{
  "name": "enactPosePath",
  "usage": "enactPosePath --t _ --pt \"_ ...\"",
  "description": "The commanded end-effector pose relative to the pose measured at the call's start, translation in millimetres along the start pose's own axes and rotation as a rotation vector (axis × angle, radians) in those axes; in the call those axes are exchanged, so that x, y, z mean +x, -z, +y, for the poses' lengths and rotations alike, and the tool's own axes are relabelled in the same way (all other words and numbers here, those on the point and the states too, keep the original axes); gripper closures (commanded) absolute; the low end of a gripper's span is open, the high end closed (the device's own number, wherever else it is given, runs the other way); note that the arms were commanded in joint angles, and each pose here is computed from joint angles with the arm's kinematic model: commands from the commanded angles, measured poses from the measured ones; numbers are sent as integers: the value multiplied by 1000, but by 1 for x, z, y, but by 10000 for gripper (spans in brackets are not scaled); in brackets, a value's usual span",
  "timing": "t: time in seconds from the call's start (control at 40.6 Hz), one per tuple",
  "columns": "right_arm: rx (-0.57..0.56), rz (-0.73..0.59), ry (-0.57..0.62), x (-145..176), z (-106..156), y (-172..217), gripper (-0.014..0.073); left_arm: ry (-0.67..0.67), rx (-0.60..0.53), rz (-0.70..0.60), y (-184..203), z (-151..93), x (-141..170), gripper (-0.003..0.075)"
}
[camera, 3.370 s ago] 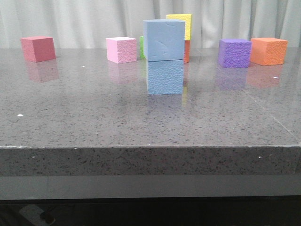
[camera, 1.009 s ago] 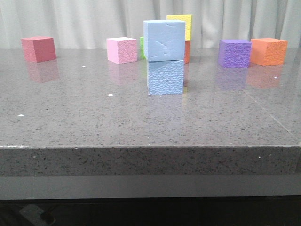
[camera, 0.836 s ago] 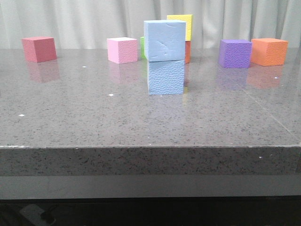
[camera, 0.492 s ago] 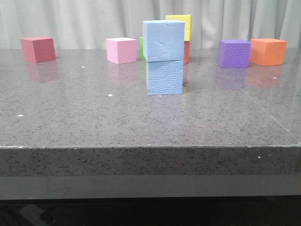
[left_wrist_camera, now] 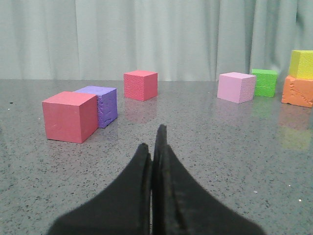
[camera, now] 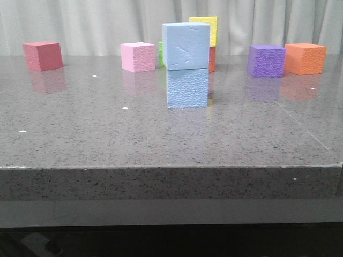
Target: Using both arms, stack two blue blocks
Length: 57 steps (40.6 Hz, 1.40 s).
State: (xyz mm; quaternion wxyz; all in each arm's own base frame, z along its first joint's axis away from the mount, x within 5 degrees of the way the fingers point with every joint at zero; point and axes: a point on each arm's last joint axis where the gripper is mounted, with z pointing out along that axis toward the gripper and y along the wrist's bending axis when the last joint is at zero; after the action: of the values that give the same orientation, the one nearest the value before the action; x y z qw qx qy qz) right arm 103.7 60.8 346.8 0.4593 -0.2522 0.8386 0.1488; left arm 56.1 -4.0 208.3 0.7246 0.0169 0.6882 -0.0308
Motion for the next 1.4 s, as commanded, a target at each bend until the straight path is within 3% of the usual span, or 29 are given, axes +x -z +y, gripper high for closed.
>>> enactPosePath --t 0.0,0.271,1.378 --pt "15 -83 0 -12 -1 5 723 -3 -2 -100 2 0 -8 741" --pt "15 -83 0 -12 -1 5 723 76 7 -101 2 0 -8 741" --pt "15 -83 0 -12 -1 5 723 77 8 -142 2 0 -12 741"
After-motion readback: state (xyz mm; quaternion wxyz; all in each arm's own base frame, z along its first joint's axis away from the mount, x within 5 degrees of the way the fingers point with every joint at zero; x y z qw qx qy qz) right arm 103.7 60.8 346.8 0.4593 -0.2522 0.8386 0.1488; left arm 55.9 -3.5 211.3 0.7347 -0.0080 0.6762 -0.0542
